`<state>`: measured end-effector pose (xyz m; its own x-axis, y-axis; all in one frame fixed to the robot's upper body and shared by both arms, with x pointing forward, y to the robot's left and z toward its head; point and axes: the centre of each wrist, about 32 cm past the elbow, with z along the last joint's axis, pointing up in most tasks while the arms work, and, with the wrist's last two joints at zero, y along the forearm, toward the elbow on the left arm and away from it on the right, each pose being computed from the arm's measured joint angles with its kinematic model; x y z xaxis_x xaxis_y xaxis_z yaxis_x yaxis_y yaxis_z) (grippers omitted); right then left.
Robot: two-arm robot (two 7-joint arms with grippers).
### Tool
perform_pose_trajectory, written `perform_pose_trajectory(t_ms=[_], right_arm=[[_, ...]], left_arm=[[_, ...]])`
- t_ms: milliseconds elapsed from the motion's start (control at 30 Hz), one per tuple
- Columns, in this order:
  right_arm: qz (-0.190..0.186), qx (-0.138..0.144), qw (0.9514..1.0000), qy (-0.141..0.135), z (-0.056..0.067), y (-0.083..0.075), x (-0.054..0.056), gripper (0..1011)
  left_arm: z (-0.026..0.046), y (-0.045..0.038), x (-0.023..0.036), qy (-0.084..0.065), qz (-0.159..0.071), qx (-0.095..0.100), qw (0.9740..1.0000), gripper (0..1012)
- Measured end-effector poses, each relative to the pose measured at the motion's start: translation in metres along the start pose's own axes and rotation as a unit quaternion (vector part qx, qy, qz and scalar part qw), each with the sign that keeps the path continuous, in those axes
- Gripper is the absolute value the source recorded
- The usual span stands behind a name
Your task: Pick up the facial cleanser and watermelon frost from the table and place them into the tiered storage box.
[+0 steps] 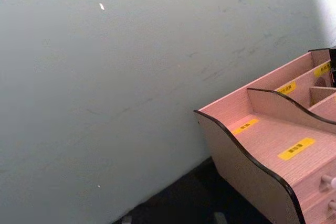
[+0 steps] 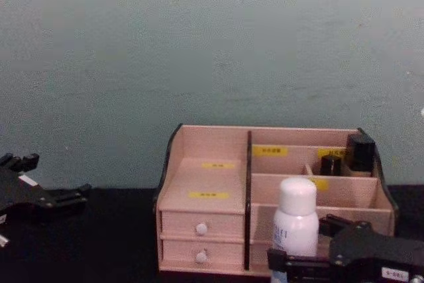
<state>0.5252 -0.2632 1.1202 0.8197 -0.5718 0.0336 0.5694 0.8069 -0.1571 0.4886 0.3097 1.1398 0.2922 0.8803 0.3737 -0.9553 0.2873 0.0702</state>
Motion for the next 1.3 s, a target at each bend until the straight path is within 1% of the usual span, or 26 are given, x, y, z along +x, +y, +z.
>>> perform_pose_trajectory(t_ms=[433, 467, 567, 600, 633, 667, 700, 733, 800, 867, 900, 1000, 1300], right_arm=[[0.0, 0.001, 1.0, -0.001, 0.0002, -0.0005, 0.0003, 1000], [0.0, 0.001, 1.0, -0.001, 0.0002, -0.0005, 0.0003, 967], [0.001, 0.001, 1.0, -0.001, 0.0002, -0.0005, 0.0003, 916], [0.001, 0.002, 1.0, -0.001, 0.0002, -0.0005, 0.0002, 916], [0.001, 0.002, 1.0, -0.001, 0.0002, -0.0005, 0.0002, 870], [0.001, 0.002, 1.0, -0.001, 0.0002, -0.0005, 0.0002, 861], [0.001, 0.002, 1.0, -0.001, 0.0002, -0.0005, 0.0001, 821], [0.001, 0.002, 1.0, 0.0, 0.0002, -0.0005, 0.0001, 811], [0.001, 0.002, 1.0, -0.001, 0.0002, -0.0005, 0.0001, 734], [0.001, 0.002, 1.0, -0.001, 0.0002, -0.0005, 0.0001, 679], [0.001, 0.002, 1.0, -0.001, 0.0003, -0.0005, 0.0001, 629], [0.001, 0.002, 1.0, -0.001, 0.0002, -0.0005, 0.0001, 593], [0.001, 0.002, 1.0, -0.001, 0.0002, -0.0005, 0.0001, 593]], left_arm=[[0.0, 0.0, 0.0, 0.0, 0.0, 0.0, 1.0, 1001], [0.0, 0.0, 0.0, 0.0, 0.0, 0.0, 1.0, 1001], [0.0, 0.0, 0.0, 0.0, 0.0, 0.0, 1.0, 1001], [0.0, 0.0, 0.0, 0.0, 0.0, 0.0, 1.0, 1001], [0.0, 0.0, 0.0, 0.0, 0.0, 0.0, 1.0, 1001], [0.0, 0.0, 0.0, 0.0, 0.0, 0.0, 1.0, 1001], [0.0, 0.0, 0.0, 0.0, 0.0, 0.0, 1.0, 1001], [0.0, 0.0, 0.0, 0.0, 0.0, 0.0, 1.0, 1001], [0.0, 0.0, 0.0, 0.0, 0.0, 0.0, 1.0, 1001], [0.0, 0.0, 0.0, 0.0, 0.0, 0.0, 1.0, 1001], [0.0, 0.0, 0.0, 0.0, 0.0, 0.0, 1.0, 1001], [0.0, 0.0, 0.0, 0.0, 0.0, 0.0, 1.0, 1001], [0.0, 0.0, 0.0, 0.0, 0.0, 0.0, 1.0, 1001]])
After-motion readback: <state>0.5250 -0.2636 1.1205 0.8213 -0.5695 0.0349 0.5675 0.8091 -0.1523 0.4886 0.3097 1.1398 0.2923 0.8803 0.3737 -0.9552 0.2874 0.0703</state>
